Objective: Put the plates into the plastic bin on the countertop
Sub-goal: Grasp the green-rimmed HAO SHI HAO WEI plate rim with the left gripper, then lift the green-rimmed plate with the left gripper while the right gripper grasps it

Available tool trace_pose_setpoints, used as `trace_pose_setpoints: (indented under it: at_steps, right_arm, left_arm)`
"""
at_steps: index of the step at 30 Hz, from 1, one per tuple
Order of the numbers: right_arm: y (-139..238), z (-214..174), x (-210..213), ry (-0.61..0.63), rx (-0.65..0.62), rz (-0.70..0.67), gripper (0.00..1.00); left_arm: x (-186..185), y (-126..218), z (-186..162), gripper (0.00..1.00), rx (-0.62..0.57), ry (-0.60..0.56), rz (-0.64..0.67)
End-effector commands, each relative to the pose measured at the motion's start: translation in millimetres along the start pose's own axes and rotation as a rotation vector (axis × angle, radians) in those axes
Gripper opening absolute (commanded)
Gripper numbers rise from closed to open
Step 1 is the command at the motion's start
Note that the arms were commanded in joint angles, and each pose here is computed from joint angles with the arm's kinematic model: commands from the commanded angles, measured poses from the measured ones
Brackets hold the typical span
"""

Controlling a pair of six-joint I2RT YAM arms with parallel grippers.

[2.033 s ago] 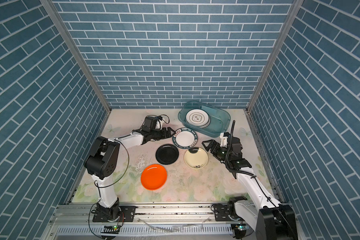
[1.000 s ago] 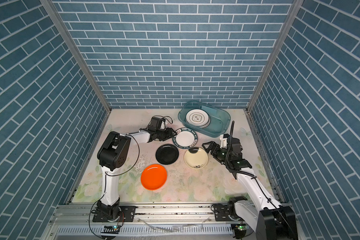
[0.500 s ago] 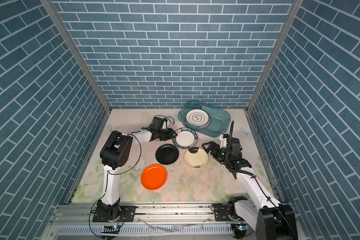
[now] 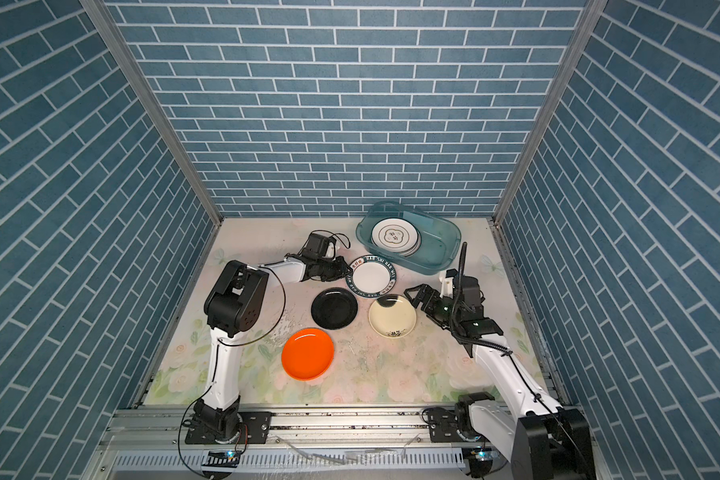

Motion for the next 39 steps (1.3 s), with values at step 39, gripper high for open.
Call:
trace_pose_setpoints:
  at_steps: [39]
  right_arm:
    - [-19,20,30,-0.104,0.011,0.131,0.88]
  left_arm:
    - [-33,159,34,0.00,-0.345,0.283,-0.254]
Point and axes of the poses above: each gripper's point midway between its finger pads, its own y axis back along the fingers, its own x axis along the line the jaws close on, z = x × y, the point moved 1 cm from there along y, back along the fingers, and after that the axes turned 4 degrees about -y, right-handed, at the moved point
